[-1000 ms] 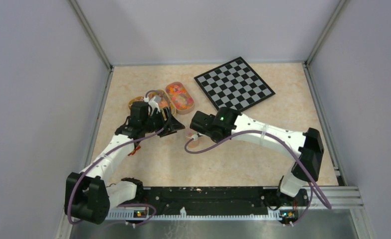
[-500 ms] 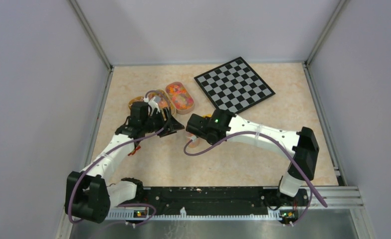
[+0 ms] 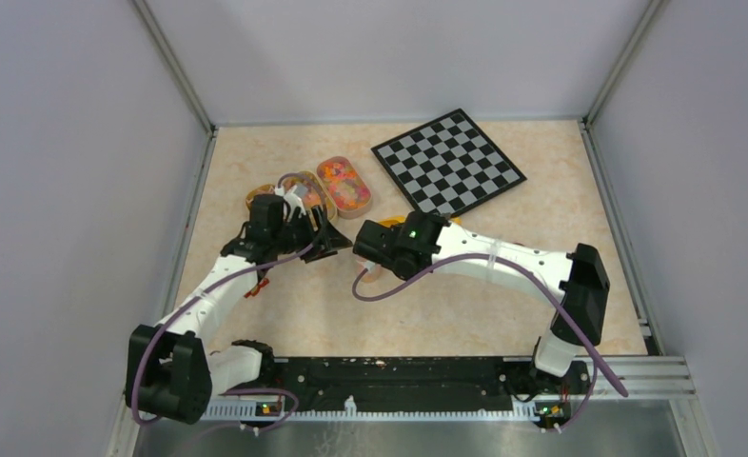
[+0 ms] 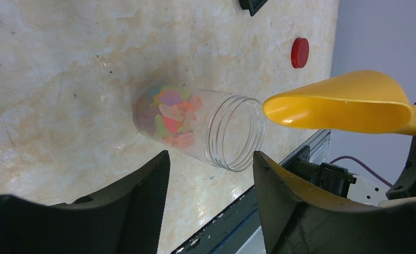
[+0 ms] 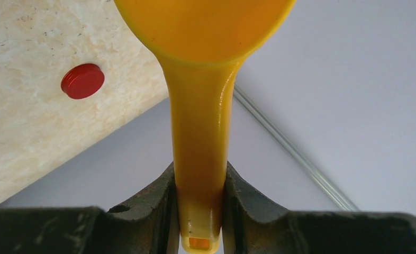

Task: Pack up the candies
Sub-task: Place the fake candies in the packing bottle, then adjust the spatula.

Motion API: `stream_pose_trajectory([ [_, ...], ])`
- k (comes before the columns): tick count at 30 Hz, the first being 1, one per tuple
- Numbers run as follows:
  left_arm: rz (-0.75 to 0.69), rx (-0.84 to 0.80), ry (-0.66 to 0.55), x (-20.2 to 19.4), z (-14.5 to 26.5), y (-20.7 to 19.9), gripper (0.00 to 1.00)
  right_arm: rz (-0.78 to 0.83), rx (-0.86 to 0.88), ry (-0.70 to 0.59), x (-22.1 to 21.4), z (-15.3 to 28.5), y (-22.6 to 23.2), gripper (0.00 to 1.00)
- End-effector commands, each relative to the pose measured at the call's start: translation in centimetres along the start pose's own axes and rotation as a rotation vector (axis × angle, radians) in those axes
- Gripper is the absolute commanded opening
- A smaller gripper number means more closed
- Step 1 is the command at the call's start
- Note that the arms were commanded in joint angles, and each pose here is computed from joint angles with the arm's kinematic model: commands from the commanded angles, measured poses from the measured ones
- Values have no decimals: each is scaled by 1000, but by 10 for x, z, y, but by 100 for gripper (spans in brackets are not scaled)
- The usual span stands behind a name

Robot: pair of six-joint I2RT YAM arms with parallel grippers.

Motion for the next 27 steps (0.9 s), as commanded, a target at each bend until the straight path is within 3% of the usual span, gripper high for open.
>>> stream_pose_trajectory([
  [1,-37,-32,-22,6,2,-6,65,-28,-58,10,-2,7,-14,0],
  [5,-53,-59,-21,9,9,-16,66,-105,-38,-48,0,10,-13,0],
  [10,-162,-116,-69,21,29,-48,72,-327,65,-223,0,15,-15,0],
  [17,-249,-270,-106,24,52,-93,83,-435,128,-481,18,29,-15,0],
  [22,-220,-282,-106,25,51,-95,82,-496,127,-630,25,42,-21,0],
  [27,-149,-304,-68,24,49,-102,72,-498,131,-644,30,37,-12,0],
])
Point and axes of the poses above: each gripper's point midway between its finger pads, its own z axis back along the fingers, its own y axis along the line the jaws close on, x = y × z, the point moved 1 cm from there along z, back along the fingers, and after that the axes turned 12 degrees about z, right-handed, at the moved point
